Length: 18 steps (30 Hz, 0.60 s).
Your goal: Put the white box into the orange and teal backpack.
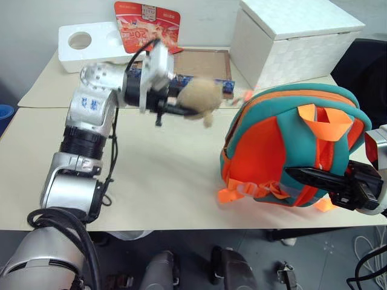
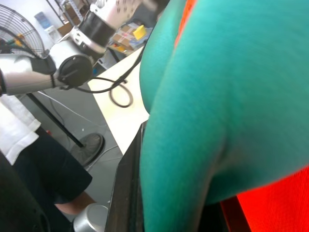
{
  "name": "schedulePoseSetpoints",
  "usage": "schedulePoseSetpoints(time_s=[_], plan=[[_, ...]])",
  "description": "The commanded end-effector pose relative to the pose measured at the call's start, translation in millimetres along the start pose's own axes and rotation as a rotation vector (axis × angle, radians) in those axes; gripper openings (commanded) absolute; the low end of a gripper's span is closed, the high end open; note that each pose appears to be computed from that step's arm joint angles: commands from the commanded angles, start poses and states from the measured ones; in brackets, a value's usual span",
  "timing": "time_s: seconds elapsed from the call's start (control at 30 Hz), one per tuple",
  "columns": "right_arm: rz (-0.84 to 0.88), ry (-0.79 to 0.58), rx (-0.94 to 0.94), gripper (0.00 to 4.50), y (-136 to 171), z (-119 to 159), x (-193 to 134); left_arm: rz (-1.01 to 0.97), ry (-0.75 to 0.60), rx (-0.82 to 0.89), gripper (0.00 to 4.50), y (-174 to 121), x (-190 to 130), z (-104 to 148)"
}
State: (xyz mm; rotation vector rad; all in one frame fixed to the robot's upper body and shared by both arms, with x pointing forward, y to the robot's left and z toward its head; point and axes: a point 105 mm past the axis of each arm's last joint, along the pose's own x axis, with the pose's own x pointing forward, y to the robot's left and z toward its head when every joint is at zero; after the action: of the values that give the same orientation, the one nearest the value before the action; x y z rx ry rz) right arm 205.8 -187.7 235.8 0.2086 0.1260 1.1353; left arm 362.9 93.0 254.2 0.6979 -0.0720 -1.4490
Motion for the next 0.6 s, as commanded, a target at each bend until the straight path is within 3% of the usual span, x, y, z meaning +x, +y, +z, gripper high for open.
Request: schedulePoseSetpoints(time_s=[0.03, 0.2, 0.33, 0.37, 0.6], plan=[[-0.023, -0.028, -0.048, 0.00, -1.6, 5.4, -4.3, -0.086, 0.143, 0.076, 1.18, -28.6, 16.6, -39.7], [-0.081, -0.012, -0.096, 0.00, -15.7, 5.3, -2.0, -0.116, 0.104, 0.052, 1.18, -59.2, 66.6, -54.7], [-0.152, 0.039, -0.163, 0.00, -31.3, 5.3, -3.2, -0.088, 0.069, -0.008, 1.18, -64.2, 79.7, -52.7], [-0.184, 0.075, -0.182, 0.00, -38.3, 3.5, -5.4, -0.070, 0.046, -0.054, 1.48, -62.0, 76.2, -49.7], [-0.228, 0.235, -0.172, 2.21, -50.5, 4.7, -40.8, -0.005, -0.074, -0.323, 3.56, -56.9, 21.0, -34.2]])
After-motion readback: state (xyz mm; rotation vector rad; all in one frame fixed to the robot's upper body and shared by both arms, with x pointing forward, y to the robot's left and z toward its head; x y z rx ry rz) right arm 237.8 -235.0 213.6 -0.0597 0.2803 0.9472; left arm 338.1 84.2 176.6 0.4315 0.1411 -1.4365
